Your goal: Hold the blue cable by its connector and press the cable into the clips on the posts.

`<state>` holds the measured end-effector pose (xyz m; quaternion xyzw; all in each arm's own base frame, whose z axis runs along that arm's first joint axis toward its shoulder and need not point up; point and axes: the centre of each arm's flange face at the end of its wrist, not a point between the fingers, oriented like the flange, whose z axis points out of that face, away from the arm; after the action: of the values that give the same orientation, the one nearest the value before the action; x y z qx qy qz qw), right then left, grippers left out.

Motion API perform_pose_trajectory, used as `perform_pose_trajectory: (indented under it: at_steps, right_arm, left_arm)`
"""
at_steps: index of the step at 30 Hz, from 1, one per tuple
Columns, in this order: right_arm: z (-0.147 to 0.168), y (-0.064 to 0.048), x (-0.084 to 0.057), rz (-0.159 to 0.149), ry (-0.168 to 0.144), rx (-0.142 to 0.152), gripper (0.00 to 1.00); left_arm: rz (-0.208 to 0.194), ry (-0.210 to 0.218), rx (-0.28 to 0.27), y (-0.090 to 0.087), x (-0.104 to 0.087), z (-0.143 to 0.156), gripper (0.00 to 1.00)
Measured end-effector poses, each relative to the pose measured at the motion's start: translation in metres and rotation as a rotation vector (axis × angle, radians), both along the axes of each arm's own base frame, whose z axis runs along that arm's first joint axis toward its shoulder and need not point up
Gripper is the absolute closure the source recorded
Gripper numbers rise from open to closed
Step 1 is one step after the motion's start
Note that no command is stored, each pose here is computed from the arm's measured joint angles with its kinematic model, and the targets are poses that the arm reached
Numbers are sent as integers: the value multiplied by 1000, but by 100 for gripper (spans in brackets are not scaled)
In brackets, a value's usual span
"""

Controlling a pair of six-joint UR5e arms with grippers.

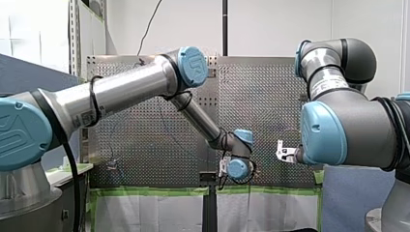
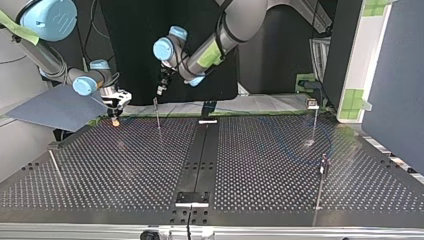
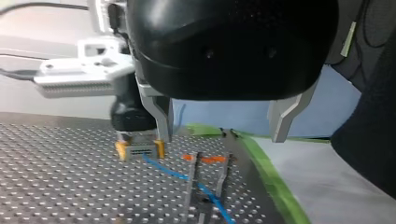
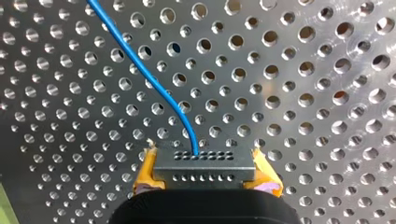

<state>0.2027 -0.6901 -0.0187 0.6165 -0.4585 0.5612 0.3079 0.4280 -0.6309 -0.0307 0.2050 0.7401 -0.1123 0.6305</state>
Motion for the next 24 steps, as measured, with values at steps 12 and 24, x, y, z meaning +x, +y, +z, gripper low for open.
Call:
perform_pose_trajectory:
  at_steps: [12,24]
  right_arm:
    - [-1,5,10,13,7,8,100]
    - [-1,6,15,20,-1,14,100]
  left_arm:
    - [55,39,-87,38,22,38,0]
    - [157,126,-74,90,29,68,0]
